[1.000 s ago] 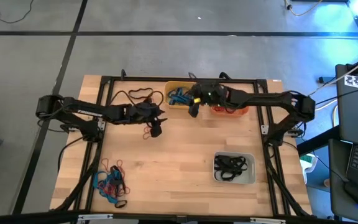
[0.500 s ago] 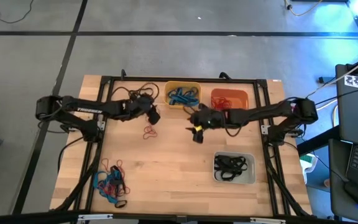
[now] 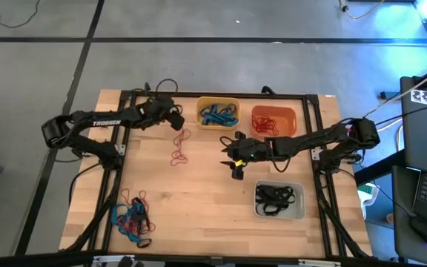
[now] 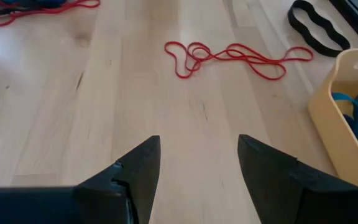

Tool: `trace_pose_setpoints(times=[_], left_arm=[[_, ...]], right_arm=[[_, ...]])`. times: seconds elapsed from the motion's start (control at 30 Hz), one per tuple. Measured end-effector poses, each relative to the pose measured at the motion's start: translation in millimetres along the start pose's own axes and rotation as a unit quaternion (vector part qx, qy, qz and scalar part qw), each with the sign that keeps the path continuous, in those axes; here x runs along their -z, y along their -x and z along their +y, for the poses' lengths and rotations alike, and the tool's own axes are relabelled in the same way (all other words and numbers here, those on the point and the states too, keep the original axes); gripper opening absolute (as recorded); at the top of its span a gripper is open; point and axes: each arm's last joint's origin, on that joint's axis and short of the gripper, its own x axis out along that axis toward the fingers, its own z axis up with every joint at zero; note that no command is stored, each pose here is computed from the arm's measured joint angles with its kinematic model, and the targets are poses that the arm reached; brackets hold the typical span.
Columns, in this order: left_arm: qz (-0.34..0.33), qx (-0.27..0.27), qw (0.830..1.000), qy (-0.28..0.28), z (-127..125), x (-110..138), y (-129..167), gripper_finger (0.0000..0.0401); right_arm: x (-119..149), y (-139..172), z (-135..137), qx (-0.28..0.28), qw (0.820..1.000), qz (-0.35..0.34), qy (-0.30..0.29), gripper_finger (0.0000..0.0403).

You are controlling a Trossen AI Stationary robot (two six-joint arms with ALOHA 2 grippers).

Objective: Sort rubber bands into baskets
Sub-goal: Put the black rubber band into the white bin

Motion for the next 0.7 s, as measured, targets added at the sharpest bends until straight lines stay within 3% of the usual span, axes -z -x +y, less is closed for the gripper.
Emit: trace_pose_setpoints(times=[0.3, 0.7], left_arm=[[0.071, 0.015, 0.997, -0.017, 20, 9, -31, 0.0172], [0.131, 0.026, 0.988, -0.073, 23, 27, -58, 0.0172]], right_arm=[[0, 0, 0, 0.000, 1.000, 0.001, 0.010, 0.0215], [0, 0, 0, 0.000, 1.000, 0.002, 0.011, 0.0215]])
